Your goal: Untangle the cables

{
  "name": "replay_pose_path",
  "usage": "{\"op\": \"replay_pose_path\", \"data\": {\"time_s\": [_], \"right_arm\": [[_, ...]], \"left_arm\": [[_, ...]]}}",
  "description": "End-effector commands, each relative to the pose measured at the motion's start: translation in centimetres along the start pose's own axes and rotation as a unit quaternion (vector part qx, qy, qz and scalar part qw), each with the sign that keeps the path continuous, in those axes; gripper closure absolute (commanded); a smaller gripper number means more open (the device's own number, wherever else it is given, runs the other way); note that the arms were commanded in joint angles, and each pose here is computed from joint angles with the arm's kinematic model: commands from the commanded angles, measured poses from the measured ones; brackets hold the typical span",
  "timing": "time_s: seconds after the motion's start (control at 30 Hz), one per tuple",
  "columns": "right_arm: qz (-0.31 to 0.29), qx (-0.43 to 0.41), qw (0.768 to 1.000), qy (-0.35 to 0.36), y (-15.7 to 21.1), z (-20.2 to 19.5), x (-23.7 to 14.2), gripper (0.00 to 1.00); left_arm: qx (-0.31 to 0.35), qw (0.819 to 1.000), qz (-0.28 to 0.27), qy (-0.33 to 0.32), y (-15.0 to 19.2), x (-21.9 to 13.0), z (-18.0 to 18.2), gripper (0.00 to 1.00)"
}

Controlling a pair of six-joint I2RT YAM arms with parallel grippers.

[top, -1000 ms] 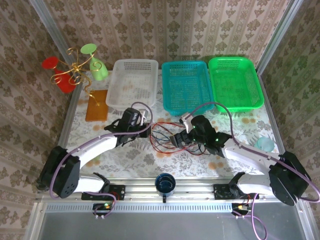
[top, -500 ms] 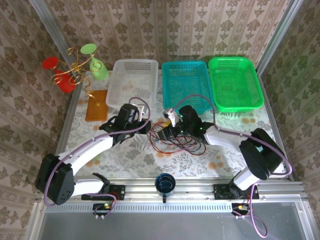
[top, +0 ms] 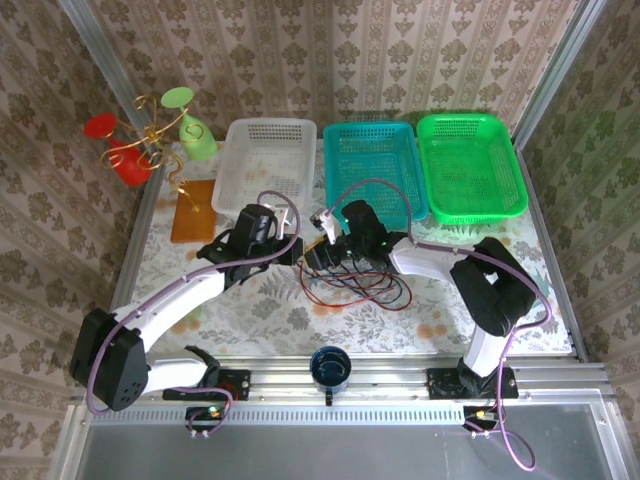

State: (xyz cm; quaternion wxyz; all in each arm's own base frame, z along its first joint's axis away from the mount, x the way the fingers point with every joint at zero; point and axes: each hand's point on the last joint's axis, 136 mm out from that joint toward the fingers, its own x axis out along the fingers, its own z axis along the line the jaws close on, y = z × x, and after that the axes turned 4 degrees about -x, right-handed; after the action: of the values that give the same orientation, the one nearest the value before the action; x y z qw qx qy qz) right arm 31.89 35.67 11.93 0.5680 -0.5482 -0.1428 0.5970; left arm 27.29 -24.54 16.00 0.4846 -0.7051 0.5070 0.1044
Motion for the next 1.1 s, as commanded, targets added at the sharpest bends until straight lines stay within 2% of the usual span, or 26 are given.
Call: {"op": "replay_pose_path", "data": {"time_s": [0.0, 0.2, 0.33, 0.37, 0.47, 0.5, 0.6, 0.7, 0.83, 1.07], "right_arm": [[0.000, -0.007, 1.000, -0.013, -0.3, 0.0, 0.6, 0.70], [0.010, 0.000, 0.999, -0.035, -0.6, 0.7, 1.0, 0.99], [0.020, -0.002, 0.999, -0.034, -0.4, 0.7, 0.9, 1.00], [0.026, -0.003, 0.999, -0.028, -0.2, 0.5, 0.9, 0.99], [0.059, -0.009, 0.998, 0.011, 1.0, -0.4, 1.0, 0.80], [0.071, -0.010, 0.997, 0.027, 1.4, -0.8, 1.1, 0.76], [0.096, -0.007, 0.994, 0.053, 2.5, -1.3, 1.6, 0.68], [0.122, -0.010, 0.990, 0.069, 3.4, -1.4, 2.4, 0.66], [0.157, -0.007, 0.983, 0.090, 4.4, -1.9, 3.8, 0.65], [0.184, 0.007, 0.977, 0.108, 5.2, -2.8, 5.4, 0.65]], "left_arm": [[0.008, 1.000, -0.008, 0.012, -1.2, -0.8, -0.9, 1.00], [0.005, 1.000, -0.010, 0.009, -1.3, -0.9, -0.8, 1.00], [0.003, 1.000, -0.009, 0.012, -1.3, -0.9, -0.7, 1.00], [0.000, 1.000, -0.009, 0.008, -1.4, -0.9, -0.6, 1.00], [-0.035, 0.999, -0.001, -0.022, -0.9, -1.2, 1.5, 1.00], [-0.053, 0.998, 0.004, -0.027, -0.5, -1.3, 2.3, 0.97], [-0.097, 0.994, -0.005, -0.046, 0.6, -2.1, 4.8, 0.77], [-0.143, 0.988, -0.024, -0.057, 1.6, -3.2, 7.3, 0.66], [-0.195, 0.979, -0.030, -0.055, 3.4, -3.8, 9.6, 0.64], [-0.225, 0.972, -0.018, -0.061, 5.7, -3.7, 11.6, 0.60]]}}
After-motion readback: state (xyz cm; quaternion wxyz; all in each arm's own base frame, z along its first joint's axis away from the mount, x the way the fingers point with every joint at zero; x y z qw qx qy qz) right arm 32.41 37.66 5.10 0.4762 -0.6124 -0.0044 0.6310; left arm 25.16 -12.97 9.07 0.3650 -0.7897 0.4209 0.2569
